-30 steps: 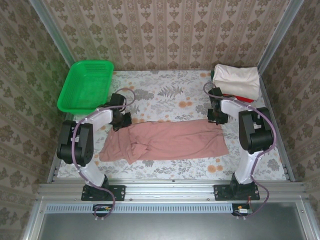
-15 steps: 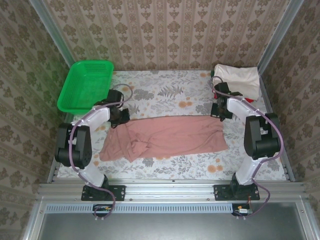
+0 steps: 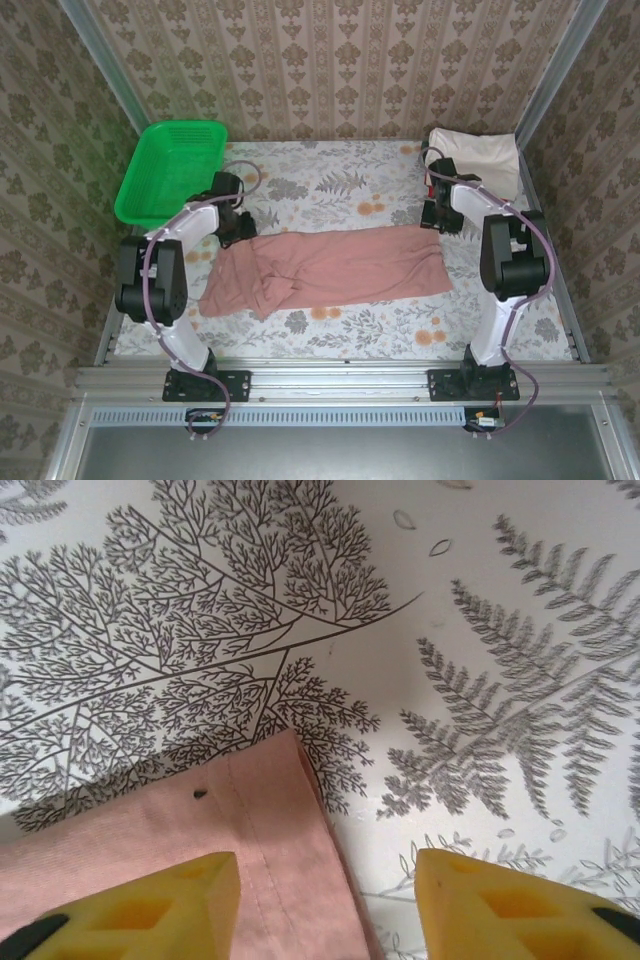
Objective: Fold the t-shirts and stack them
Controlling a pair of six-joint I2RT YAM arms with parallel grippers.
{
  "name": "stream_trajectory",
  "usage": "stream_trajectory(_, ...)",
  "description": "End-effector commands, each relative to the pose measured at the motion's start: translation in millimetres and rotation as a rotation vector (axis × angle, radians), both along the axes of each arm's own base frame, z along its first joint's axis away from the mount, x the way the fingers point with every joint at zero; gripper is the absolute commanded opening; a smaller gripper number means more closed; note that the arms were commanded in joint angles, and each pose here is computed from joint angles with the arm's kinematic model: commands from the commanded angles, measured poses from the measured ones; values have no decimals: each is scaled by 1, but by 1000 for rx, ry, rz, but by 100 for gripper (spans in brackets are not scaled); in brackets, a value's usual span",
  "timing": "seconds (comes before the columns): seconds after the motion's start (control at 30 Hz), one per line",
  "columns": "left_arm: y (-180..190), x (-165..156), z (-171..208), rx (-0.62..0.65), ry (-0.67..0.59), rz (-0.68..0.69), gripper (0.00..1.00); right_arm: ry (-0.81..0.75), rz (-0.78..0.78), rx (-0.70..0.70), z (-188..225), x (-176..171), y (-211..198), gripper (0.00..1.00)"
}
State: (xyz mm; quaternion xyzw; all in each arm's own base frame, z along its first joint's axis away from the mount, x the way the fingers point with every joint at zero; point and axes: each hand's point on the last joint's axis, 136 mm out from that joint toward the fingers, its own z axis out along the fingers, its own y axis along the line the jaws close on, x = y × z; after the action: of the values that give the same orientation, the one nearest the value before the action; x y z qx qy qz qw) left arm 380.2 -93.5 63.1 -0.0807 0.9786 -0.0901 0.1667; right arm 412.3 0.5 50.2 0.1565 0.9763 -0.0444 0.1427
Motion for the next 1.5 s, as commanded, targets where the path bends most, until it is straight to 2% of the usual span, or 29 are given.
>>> stream_trajectory(0.0, 7, -5, 31, 42, -58, 4, 38, -69, -9, -37, 41, -18, 2, 57)
stream_trajectory(0.07, 3, -14, 41, 57, -84, -7, 44, -100, 4, -6, 43, -27, 17, 58)
stream_trajectory(0.17, -32, -26, 51, 16, -129, -96, 47, -118, 65, 78, 31, -38, 54, 58)
stream_trajectory(0.23, -58, -31, 45, -23, -122, -159, 48, -101, 84, 101, 18, -40, 67, 58)
stream_trajectory(0.33, -78, -34, 19, -51, -65, -207, 47, -41, 77, 67, 0, -36, 64, 58)
stream_trajectory(0.43, -70, -33, -10, -50, 0, -184, 45, 8, 49, 28, -10, -30, 55, 58)
stream_trajectory(0.6, -30, -27, -37, 1, 54, -88, 46, 81, -72, 76, -30, -32, 27, 56)
stream_trajectory(0.8, -16, -17, -32, 6, 40, -56, 50, 99, -118, 119, -39, -35, 8, 57)
stream_trajectory(0.9, -16, -13, -20, 6, 14, -55, 52, 60, -109, 124, -22, -33, 8, 58)
stream_trajectory(1.03, -14, -15, 2, 12, -33, -53, 61, -18, -90, 87, 12, -34, 11, 64)
stream_trajectory(1.13, -16, -25, 18, 24, -71, -62, 71, -78, -38, 56, 30, -38, 29, 68)
stream_trajectory(1.2, -19, -35, 27, 31, -89, -78, 74, -106, 5, 66, 34, -41, 49, 70)
stream_trajectory(1.33, -23, -73, 27, 69, -74, -103, 65, -106, 89, 119, 22, -51, 92, 70)
stream_trajectory(1.47, -4, -109, 7, 90, -14, -23, 61, -72, 118, 127, 3, -58, 109, 70)
